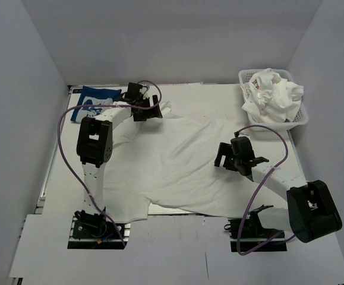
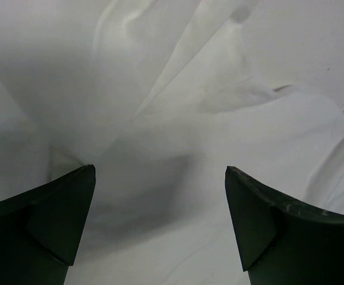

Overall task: Fold and stack the t-shirts
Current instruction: Flatten out the tshirt

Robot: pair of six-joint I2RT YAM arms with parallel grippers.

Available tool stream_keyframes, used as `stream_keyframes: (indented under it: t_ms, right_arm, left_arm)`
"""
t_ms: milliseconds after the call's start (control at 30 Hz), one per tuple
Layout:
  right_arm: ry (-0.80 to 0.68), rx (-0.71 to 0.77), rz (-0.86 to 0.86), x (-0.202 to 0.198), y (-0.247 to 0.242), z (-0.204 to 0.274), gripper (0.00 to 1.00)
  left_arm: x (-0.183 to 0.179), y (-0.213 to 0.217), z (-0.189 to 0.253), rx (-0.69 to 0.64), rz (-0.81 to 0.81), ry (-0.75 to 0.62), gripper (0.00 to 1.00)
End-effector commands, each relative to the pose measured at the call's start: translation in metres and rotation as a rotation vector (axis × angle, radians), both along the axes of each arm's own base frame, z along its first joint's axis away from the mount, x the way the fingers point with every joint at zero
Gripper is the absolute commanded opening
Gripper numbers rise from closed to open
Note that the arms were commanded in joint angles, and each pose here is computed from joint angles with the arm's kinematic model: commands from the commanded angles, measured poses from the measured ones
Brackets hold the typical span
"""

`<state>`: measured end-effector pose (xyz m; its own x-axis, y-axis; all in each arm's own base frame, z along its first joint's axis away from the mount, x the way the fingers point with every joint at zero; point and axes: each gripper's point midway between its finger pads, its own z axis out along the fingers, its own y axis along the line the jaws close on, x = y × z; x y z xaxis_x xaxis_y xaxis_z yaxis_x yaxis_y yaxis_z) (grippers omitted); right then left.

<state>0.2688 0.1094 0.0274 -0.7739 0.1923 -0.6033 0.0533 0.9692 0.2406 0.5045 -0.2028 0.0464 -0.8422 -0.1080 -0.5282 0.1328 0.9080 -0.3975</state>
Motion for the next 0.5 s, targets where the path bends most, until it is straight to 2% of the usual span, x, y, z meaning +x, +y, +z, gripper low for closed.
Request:
stream_keyframes:
  t_ms: [0,67,200,300,367,467]
  right_arm:
    - [-0.036,0.006,-0.007,0.013,0.002,0.01,0.9]
    - [-0.035,0.007,-0.003,0.014,0.003,0.009,0.9]
    - [-0.021,-0.007,-0.006,0.015,0.002,0.007,0.9]
    - [-0.027,-0.014,-0.013,0.016,0.001,0.009,0.9]
    - [-0.034,-0.009,-0.01,0.016,0.001,0.011,0.9]
    - [-0.051,-0.004,-0.011,0.019,0.002,0.015,0.9]
  left_arm:
    - [0.033,-0.004,0.025,-0.026,0.037,-0.107,0.99]
    - [0.046,-0.004,0.014,-0.025,0.058,-0.12,0.99]
    - [0.107,0.003,0.029,0.019,0.183,-0.25,0.99]
    - [0.155,0.007,0.049,-0.049,0.245,-0.377,0.99]
    - [0.187,0.01,0.088,-0.118,0.293,-0.549,0.99]
    - [0.208,0.007,0.141,-0.209,0.322,-0.745,0.99]
